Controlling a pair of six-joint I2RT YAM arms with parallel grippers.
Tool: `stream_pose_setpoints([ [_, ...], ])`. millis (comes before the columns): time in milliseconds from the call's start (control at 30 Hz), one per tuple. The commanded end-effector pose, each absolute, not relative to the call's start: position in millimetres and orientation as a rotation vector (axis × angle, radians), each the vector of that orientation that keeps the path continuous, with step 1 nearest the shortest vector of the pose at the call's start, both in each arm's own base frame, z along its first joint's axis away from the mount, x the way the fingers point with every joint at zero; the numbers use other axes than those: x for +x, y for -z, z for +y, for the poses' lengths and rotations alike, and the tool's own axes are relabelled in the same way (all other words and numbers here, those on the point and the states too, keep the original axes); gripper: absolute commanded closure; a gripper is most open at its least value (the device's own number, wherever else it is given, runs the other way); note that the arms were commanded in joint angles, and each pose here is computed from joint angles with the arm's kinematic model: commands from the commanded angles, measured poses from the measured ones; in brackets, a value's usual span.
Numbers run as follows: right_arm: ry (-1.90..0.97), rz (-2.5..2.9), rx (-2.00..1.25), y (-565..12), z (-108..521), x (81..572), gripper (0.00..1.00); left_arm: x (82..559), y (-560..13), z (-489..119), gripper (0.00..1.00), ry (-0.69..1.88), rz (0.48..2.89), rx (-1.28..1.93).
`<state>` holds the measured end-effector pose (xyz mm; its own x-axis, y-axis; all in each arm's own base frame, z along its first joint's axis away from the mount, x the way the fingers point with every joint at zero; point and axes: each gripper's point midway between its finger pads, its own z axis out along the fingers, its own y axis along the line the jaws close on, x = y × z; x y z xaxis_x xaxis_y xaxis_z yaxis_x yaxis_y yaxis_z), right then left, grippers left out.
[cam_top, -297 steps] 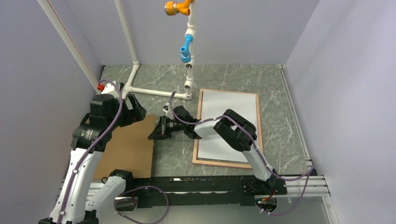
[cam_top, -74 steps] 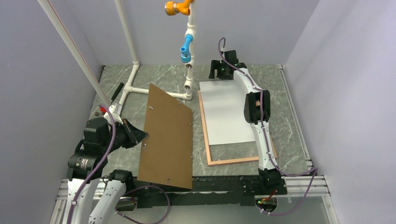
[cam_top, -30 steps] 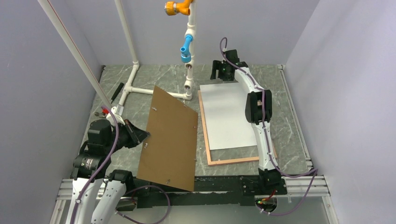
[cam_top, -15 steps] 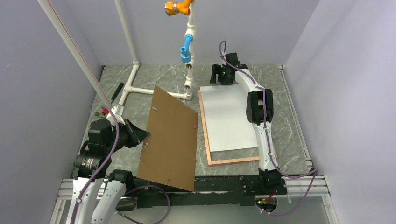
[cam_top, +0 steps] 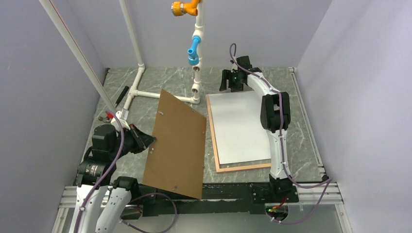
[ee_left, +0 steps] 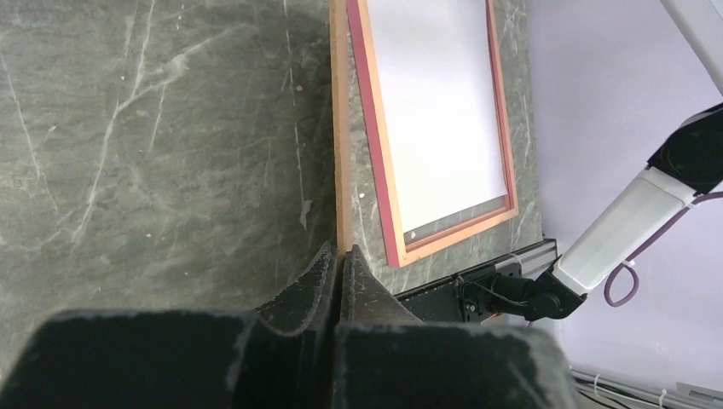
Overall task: Put the photo into the frame
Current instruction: Adjust the photo in the photo frame, then adjust the photo frame item.
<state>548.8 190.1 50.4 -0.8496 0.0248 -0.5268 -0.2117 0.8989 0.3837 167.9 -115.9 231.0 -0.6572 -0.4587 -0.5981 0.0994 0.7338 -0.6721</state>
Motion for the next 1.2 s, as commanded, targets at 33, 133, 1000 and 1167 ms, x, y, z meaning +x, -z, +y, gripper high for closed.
stream_pose_setpoints([
  [33,-0.607,2.469,-0.179,-96,193,533,0.26,161,-232,-124,1.00,0.941,2.128,-0.231],
  [133,-0.594,2.491,-0.194,-94,195,526,0.25,161,-232,-124,1.00,0.944,2.125,-0.233],
  [1000,-0.501,2.649,-0.221,-59,200,439,0.21,157,-245,-133,1.00,1.034,2.063,-0.215],
  [1167,-0.517,2.586,-0.208,-97,200,442,0.19,156,-279,-142,1.00,1.152,1.930,-0.203],
])
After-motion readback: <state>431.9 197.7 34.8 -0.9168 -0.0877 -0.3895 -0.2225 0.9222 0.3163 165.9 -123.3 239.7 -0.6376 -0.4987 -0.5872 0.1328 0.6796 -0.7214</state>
